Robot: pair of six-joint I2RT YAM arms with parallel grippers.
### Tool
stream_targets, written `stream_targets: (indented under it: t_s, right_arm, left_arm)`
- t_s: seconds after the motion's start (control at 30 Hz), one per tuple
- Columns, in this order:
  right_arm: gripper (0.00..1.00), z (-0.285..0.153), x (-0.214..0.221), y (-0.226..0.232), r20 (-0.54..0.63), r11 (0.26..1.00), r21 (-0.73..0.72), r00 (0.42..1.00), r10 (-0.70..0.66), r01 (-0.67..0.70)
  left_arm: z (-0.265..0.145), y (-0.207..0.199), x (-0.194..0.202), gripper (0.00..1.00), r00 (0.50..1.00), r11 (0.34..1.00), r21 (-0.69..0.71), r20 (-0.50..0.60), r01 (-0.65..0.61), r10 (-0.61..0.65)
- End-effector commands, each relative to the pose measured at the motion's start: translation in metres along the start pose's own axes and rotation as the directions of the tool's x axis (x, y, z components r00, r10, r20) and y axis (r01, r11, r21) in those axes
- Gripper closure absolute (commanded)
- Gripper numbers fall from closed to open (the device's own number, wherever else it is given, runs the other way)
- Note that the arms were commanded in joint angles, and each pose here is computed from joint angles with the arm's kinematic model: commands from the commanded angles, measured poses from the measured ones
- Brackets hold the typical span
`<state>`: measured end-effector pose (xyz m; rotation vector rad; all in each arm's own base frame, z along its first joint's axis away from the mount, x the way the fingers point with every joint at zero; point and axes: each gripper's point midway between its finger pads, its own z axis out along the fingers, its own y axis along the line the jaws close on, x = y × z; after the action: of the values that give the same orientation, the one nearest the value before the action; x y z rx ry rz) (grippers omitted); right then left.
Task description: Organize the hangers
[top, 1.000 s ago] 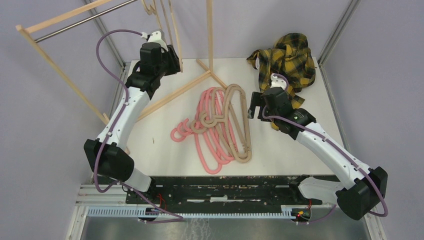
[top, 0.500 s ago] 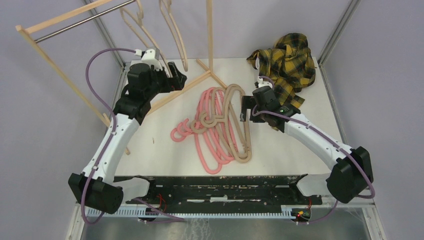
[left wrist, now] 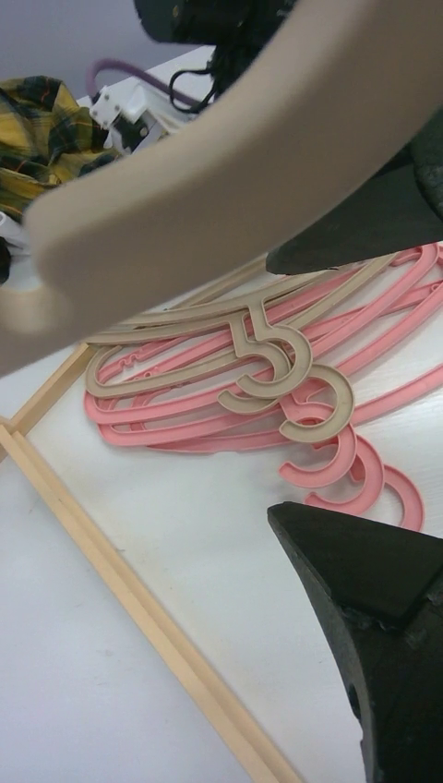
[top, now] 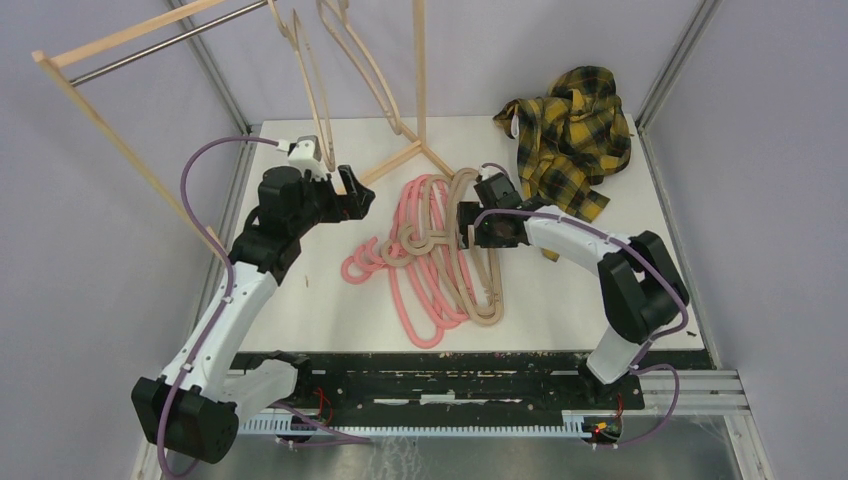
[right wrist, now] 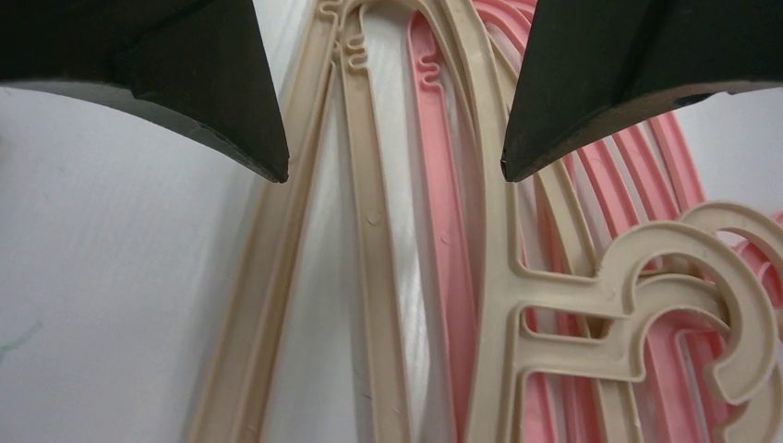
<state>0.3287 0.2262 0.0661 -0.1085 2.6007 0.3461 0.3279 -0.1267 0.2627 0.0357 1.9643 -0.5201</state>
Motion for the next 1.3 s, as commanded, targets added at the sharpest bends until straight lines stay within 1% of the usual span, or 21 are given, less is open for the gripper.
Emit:
stream_targets:
  t_s: [0.0, 0.17, 0.3, 0.37, 0.43, 0.47, 0.6, 0.73, 0.77, 0.8, 0.83, 0.87, 0.9, 0.93, 1.03, 1.07, 1.17, 1.27]
  right_arm:
    - [0.10, 0.004, -0.032, 0.035, 0.069, 0.995, -0.104, 0.998, -0.005, 0.012]
    - [0.13, 0.010, -0.044, 0.050, 0.092, 0.991, -0.133, 0.996, 0.005, 0.008]
    - [0.16, 0.025, -0.056, 0.054, 0.093, 0.994, -0.112, 0.996, -0.001, 0.011]
    - [0.22, 0.034, -0.060, 0.056, 0.083, 0.994, -0.107, 0.997, -0.002, 0.011]
    - [0.31, 0.044, -0.061, 0.058, 0.070, 0.995, -0.102, 0.998, 0.002, 0.005]
    - [0.34, 0.047, -0.062, 0.058, 0.069, 0.995, -0.098, 0.998, 0.006, 0.001]
    - [0.42, 0.058, -0.061, 0.053, 0.069, 0.997, -0.070, 0.997, 0.017, -0.012]
    - [0.44, 0.062, -0.058, 0.046, 0.069, 0.999, -0.036, 0.997, 0.018, -0.016]
    - [0.46, 0.063, -0.058, 0.045, 0.070, 0.999, -0.033, 0.997, 0.019, -0.017]
    - [0.50, 0.064, -0.057, 0.045, 0.069, 0.999, -0.031, 0.997, 0.018, -0.016]
    - [0.58, 0.065, -0.057, 0.045, 0.067, 0.999, -0.032, 0.998, 0.018, -0.016]
    - [0.72, 0.066, -0.056, 0.045, 0.064, 0.999, -0.030, 0.998, 0.017, -0.015]
    - [0.80, 0.067, -0.056, 0.045, 0.065, 0.999, -0.029, 0.998, 0.018, -0.016]
    - [0.83, 0.066, -0.057, 0.044, 0.065, 0.999, -0.028, 0.998, 0.021, -0.019]
    - [0.94, 0.052, -0.063, 0.048, 0.091, 0.998, -0.045, 0.995, 0.041, -0.037]
    - [0.96, 0.044, -0.067, 0.050, 0.107, 0.997, -0.057, 0.993, 0.055, -0.049]
    - [0.99, 0.007, -0.086, 0.065, 0.173, 0.984, -0.147, 0.977, 0.127, -0.102]
    - [0.99, -0.038, -0.112, 0.080, 0.255, 0.945, -0.272, 0.933, 0.253, -0.182]
  left_arm:
    - [-0.006, -0.007, 0.003, 0.01, 0.999, 0.998, 0.052, 0.034, 0.017, -0.019]
    - [-0.003, 0.005, 0.037, 0.01, 0.999, 0.999, 0.028, -0.016, 0.042, -0.042]
    - [-0.004, 0.009, 0.047, 0.01, 0.998, 0.998, 0.019, -0.022, 0.056, -0.056]
    - [-0.006, 0.008, 0.047, 0.01, 0.998, 0.998, 0.023, -0.021, 0.061, -0.061]
    - [-0.007, 0.007, 0.048, 0.01, 0.998, 0.998, 0.025, -0.020, 0.064, -0.063]
    - [-0.008, 0.007, 0.048, 0.01, 0.998, 0.998, 0.025, -0.020, 0.063, -0.062]
    - [-0.012, 0.008, 0.052, 0.01, 0.998, 0.998, 0.024, -0.027, 0.063, -0.063]
    - [-0.015, 0.007, 0.056, 0.01, 0.998, 0.998, 0.027, -0.032, 0.064, -0.063]
    - [-0.015, 0.008, 0.056, 0.01, 0.998, 0.998, 0.027, -0.031, 0.064, -0.063]
    - [-0.015, 0.007, 0.056, 0.01, 0.997, 0.997, 0.029, -0.032, 0.065, -0.064]
    - [-0.015, 0.006, 0.057, 0.01, 0.997, 0.997, 0.032, -0.034, 0.067, -0.066]
    - [-0.015, 0.006, 0.057, 0.01, 0.997, 0.997, 0.036, -0.037, 0.068, -0.067]
    - [-0.015, 0.006, 0.058, 0.01, 0.997, 0.997, 0.036, -0.040, 0.070, -0.069]
    - [-0.014, 0.005, 0.058, 0.01, 0.997, 0.997, 0.038, -0.042, 0.072, -0.070]
    - [-0.015, 0.002, 0.057, 0.01, 0.996, 0.996, 0.055, -0.041, 0.077, -0.075]
    - [-0.015, -0.002, 0.057, 0.01, 0.996, 0.994, 0.071, -0.037, 0.078, -0.075]
    - [-0.015, -0.018, 0.055, 0.01, 0.996, 0.986, 0.142, -0.032, 0.090, -0.087]
    - [-0.011, -0.039, 0.060, 0.01, 0.997, 0.979, 0.187, -0.024, 0.076, -0.073]
